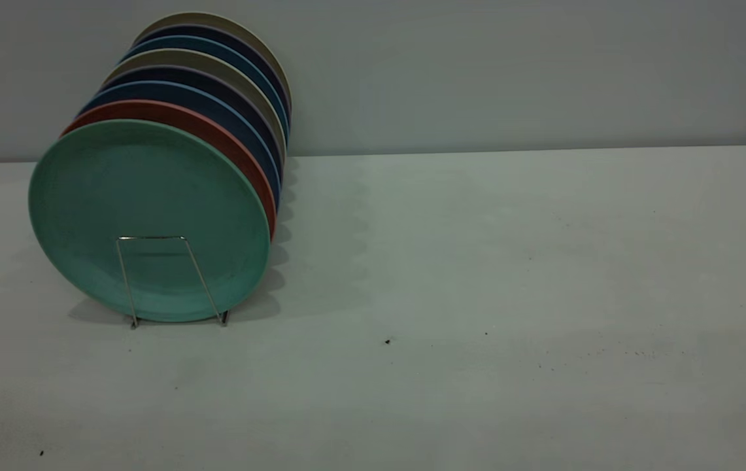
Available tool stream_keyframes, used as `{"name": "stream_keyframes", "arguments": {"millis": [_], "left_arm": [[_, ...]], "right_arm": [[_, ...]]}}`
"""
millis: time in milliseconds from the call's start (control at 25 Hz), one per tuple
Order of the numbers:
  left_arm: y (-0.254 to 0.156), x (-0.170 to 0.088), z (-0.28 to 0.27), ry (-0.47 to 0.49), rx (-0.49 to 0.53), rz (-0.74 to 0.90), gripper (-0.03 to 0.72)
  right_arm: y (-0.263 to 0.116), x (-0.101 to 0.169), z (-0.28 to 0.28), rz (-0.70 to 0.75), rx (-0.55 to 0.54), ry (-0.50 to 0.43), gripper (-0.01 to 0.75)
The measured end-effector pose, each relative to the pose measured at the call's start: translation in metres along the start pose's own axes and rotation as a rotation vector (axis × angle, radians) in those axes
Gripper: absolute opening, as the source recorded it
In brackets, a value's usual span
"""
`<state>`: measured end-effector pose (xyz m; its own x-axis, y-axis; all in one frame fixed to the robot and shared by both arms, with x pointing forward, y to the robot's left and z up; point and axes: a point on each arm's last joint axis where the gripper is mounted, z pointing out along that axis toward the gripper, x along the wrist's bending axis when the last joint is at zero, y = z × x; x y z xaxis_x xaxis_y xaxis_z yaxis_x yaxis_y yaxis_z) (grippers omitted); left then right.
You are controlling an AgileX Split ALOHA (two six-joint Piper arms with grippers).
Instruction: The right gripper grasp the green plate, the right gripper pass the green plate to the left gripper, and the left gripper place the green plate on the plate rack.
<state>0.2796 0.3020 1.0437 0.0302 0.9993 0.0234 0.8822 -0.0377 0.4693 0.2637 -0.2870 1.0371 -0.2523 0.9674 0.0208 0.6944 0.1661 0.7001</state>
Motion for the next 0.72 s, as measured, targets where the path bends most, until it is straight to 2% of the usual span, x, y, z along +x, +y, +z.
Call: {"name": "stream_keyframes", "arguments": {"millis": [360, 720], "left_arm": [[-0.029, -0.001, -0.003, 0.004, -0.182, -0.017, 0.520], [-0.038, -0.001, -0.009, 0.006, -0.266, -0.018, 0.520]], "right_arm": [[0.000, 0.000, 0.000, 0.006, 0.000, 0.000, 0.460], [-0.002, 0.000, -0.003, 0.017, -0.030, -0.014, 0.460]]}}
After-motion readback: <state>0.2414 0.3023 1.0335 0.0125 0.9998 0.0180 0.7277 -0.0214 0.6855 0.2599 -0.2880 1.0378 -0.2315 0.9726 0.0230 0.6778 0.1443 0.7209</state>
